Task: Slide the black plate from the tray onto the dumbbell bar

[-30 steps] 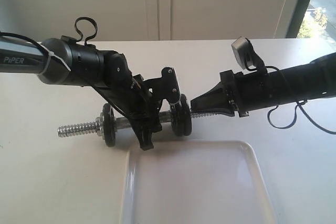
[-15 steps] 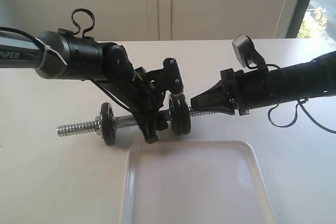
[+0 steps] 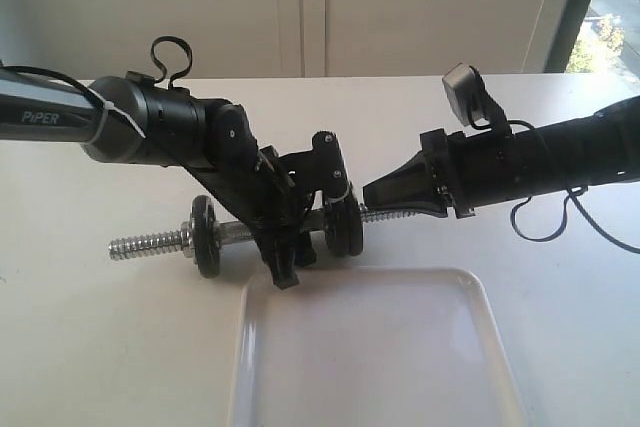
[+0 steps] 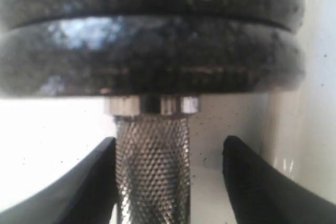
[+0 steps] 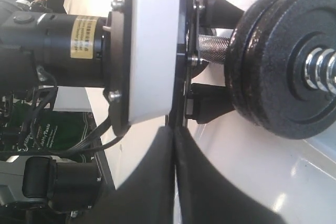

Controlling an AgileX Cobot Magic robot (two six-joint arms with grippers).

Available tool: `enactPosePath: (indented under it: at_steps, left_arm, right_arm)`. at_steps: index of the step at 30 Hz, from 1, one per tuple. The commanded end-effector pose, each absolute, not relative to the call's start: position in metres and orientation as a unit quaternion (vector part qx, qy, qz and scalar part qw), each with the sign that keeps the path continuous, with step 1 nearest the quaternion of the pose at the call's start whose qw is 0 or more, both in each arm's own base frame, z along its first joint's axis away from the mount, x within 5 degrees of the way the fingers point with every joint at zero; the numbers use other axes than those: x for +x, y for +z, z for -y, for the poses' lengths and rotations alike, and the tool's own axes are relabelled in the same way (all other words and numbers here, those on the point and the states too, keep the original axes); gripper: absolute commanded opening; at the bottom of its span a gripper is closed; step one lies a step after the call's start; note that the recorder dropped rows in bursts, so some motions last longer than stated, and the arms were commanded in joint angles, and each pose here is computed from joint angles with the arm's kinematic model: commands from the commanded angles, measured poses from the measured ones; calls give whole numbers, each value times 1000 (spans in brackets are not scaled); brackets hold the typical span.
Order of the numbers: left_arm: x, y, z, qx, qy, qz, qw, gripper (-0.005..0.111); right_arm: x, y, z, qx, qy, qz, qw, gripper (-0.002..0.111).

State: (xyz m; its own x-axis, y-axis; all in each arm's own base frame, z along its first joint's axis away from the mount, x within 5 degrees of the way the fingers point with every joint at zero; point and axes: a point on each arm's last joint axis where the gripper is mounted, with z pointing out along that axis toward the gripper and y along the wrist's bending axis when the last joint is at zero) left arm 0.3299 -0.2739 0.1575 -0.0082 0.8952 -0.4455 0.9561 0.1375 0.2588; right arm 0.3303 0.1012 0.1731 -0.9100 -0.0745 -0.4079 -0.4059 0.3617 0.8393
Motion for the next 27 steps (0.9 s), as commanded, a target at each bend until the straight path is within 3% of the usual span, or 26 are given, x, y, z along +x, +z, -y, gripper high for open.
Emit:
enactPosePath:
  at_steps: [1, 14, 23, 27]
  left_arm:
    - [328, 169, 274, 650, -62, -708, 270, 62]
    - [315, 208, 264, 665, -60, -696, 263, 62]
    - [288, 270, 233, 595, -41, -769, 231, 61]
    - [259, 304, 208, 561, -38, -807, 182, 45]
  right_arm:
    - [330, 178, -100, -151, 550, -806, 161, 0]
    - [331, 181, -101, -152, 552, -802, 171, 0]
    - [310, 244, -99, -234, 523, -779, 253, 0]
    - [278, 283, -97, -271, 503, -766, 294, 0]
